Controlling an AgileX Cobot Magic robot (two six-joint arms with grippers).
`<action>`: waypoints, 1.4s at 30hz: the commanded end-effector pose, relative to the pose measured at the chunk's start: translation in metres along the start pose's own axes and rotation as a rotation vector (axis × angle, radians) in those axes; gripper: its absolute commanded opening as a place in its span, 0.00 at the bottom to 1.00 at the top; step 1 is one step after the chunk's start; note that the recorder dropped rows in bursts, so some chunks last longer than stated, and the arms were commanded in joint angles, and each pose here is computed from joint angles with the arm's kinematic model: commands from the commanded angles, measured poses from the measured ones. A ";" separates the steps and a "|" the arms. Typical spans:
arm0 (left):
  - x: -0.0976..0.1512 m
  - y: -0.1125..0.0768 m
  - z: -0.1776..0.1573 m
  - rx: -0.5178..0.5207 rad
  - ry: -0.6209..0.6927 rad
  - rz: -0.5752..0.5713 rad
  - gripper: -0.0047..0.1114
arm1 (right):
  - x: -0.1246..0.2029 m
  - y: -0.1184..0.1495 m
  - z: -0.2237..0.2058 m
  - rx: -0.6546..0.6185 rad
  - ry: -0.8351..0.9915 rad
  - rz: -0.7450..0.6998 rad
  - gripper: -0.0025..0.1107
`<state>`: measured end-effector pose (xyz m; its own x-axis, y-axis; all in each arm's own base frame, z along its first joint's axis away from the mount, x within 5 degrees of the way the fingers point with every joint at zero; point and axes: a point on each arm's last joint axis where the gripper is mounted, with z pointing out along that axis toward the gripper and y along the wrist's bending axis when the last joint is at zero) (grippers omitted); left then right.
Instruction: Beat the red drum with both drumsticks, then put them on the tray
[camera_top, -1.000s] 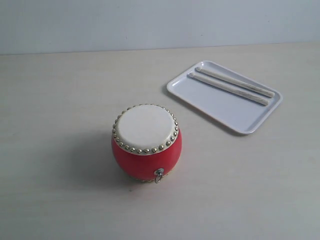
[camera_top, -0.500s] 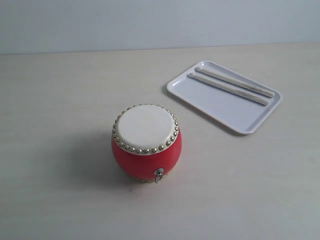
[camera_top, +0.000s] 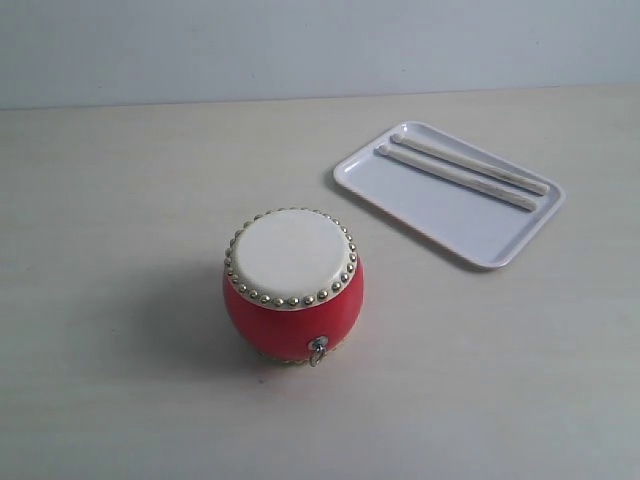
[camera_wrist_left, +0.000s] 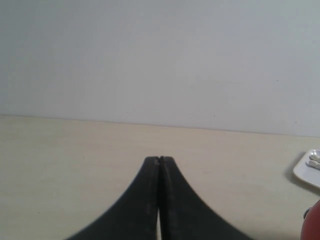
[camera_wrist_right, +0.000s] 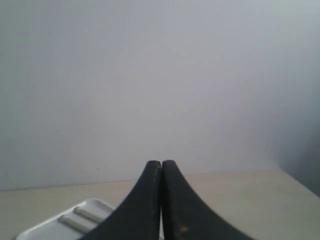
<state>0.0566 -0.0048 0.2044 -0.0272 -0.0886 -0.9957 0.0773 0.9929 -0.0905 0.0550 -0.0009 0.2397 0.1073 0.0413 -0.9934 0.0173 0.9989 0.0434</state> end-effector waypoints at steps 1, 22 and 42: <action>0.000 0.000 0.000 -0.001 -0.007 -0.006 0.04 | 0.021 0.002 -0.002 -0.046 0.016 0.013 0.02; 0.000 0.000 0.000 -0.001 -0.007 -0.006 0.04 | 0.027 0.001 -0.002 -0.043 0.022 0.046 0.02; 0.000 0.000 0.000 -0.001 -0.007 -0.006 0.04 | 0.028 0.001 -0.002 -0.042 0.035 0.065 0.02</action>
<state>0.0566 -0.0048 0.2044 -0.0272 -0.0886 -0.9957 0.0773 0.9929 -0.0905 0.0565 0.0013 0.2130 0.0664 0.1085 -0.9919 -0.0302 0.9938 0.1067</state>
